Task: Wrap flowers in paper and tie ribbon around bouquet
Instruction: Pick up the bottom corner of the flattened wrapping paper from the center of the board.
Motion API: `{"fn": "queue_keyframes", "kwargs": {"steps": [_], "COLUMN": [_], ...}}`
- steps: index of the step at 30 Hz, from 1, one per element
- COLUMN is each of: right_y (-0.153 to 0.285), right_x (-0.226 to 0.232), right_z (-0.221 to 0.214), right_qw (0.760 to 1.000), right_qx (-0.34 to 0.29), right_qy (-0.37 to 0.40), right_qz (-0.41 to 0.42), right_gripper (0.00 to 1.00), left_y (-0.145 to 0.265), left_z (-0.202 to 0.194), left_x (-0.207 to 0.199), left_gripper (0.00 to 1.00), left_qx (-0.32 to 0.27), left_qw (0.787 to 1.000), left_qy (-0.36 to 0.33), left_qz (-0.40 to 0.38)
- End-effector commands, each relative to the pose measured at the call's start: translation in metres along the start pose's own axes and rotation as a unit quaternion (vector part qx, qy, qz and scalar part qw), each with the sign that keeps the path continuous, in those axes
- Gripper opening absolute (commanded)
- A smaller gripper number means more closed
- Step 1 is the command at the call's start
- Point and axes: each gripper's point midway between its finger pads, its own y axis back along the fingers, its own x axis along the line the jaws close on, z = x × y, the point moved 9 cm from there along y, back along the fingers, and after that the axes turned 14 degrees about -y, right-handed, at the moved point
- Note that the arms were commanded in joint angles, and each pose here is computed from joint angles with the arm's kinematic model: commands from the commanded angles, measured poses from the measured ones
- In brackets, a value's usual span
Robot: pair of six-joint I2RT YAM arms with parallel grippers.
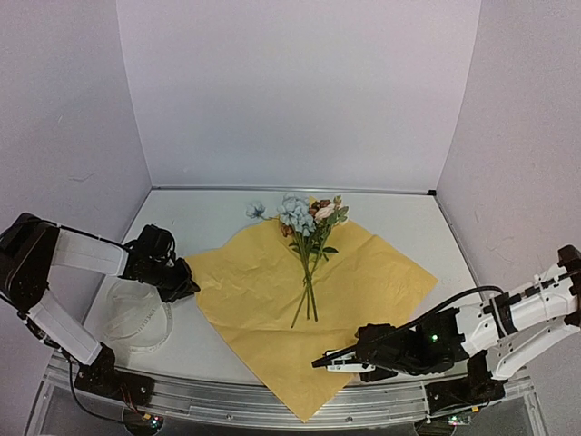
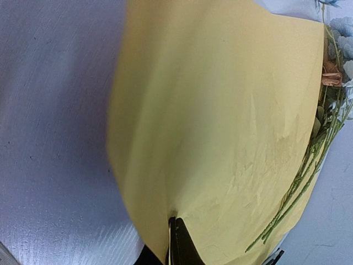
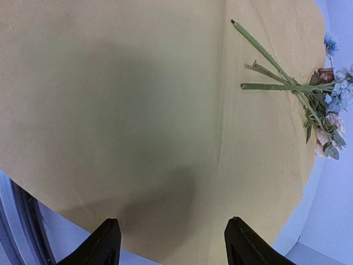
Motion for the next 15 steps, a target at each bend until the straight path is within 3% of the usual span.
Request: {"fn": "queue_keyframes", "kwargs": {"steps": [1, 15], "right_y": [0.009, 0.021], "right_x": [0.005, 0.024], "right_z": [0.003, -0.011], "right_qw": [0.999, 0.999], "right_qx": [-0.022, -0.005], "right_qy": [0.010, 0.033], "right_qz": [-0.028, -0.011], "right_gripper": [0.67, 0.67], "left_y": [0.001, -0.004], "left_z": [0.009, 0.012], "left_x": [-0.007, -0.010], "left_gripper": [0.04, 0.05], "left_qx": [0.004, 0.027], "left_qw": [1.000, 1.000], "left_qy": [-0.010, -0.002], "left_qz": [-0.004, -0.010]}}
